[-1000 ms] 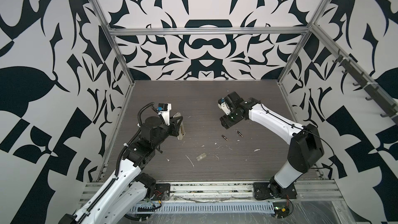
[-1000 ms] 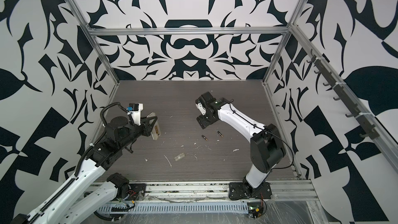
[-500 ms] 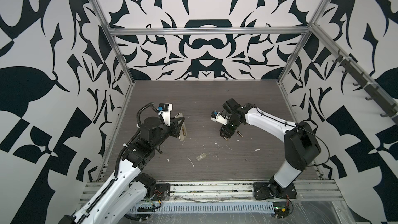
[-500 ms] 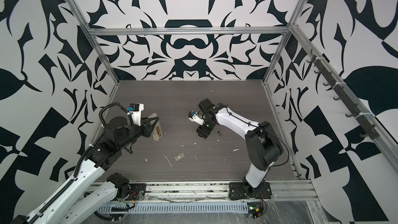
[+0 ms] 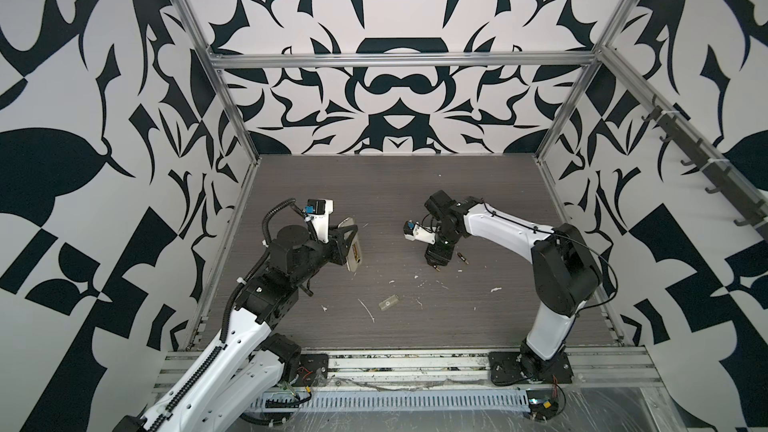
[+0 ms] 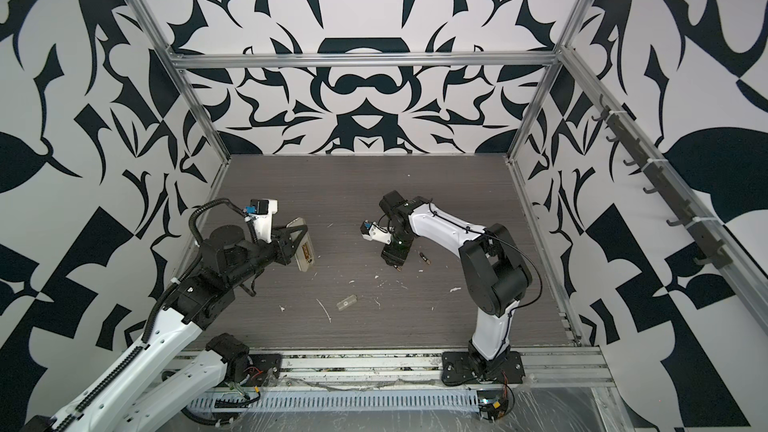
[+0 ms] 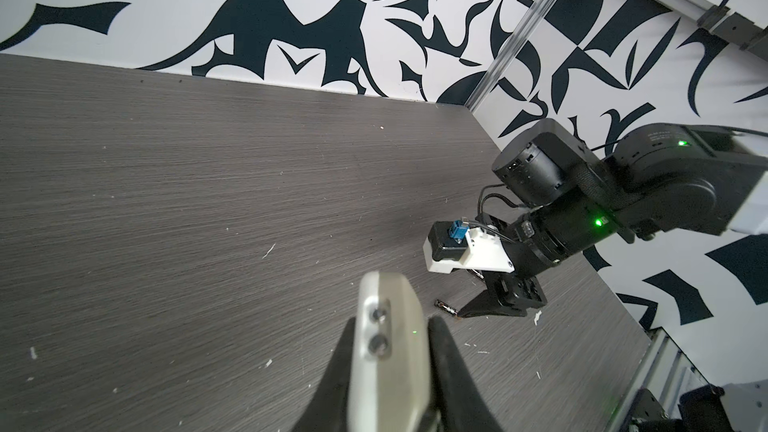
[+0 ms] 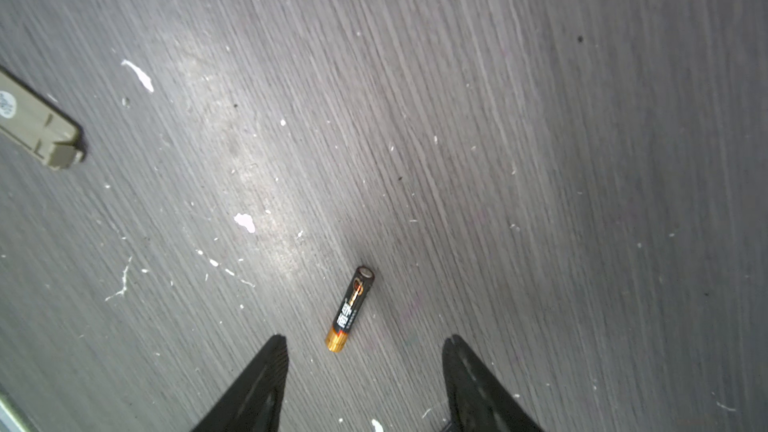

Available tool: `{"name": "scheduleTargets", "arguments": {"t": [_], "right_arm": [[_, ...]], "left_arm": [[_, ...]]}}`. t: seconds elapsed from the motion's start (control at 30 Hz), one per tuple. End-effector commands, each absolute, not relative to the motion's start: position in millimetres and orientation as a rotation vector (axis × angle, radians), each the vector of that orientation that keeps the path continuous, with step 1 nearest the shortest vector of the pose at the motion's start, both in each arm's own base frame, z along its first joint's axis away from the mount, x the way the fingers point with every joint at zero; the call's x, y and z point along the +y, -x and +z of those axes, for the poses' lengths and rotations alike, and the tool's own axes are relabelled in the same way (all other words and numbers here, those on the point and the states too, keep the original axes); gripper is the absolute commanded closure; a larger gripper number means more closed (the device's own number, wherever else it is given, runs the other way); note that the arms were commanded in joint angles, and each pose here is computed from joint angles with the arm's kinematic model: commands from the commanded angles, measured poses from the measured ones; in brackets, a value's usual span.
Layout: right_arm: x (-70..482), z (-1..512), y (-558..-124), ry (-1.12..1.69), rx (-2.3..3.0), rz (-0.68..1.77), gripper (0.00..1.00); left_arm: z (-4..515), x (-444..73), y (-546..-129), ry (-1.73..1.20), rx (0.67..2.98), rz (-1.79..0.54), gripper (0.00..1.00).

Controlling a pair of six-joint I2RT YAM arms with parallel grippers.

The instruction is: Load the batteries into the remote control

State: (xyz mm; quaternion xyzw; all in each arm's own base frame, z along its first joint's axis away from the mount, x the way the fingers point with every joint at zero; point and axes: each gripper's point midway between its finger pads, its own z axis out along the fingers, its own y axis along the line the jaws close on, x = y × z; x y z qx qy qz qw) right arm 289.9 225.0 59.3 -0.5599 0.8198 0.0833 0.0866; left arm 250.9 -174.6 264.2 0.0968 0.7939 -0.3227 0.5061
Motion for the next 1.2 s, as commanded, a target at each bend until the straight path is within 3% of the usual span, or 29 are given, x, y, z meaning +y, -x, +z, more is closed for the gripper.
{"name": "scheduleTargets", "arguments": {"t": [0.0,0.5,0.7,1.17], "right_arm": [[225.0,62.4,-288.1,1.74,2.425,0.251,0.4],[228.8,47.8,-280.3,1.8,2.415,0.257,0.44],[223.5,38.7,-279.1,1.821,2.433,0.225,0.54],[214.6,21.1,-277.7,1.872,2.455,0.137,0.56]], "left_arm": [[268.6,-176.1,-250.5,-0.232,1.888,-0.796,1.0],[267.8,-177.7,-252.9,-0.232,1.89,-0.797,1.0],[267.7,-177.7,-253.6,-0.233,1.889,-0.795,1.0],[266.2,-181.0,-254.4,-0.239,1.896,-0.81,1.0]]}}
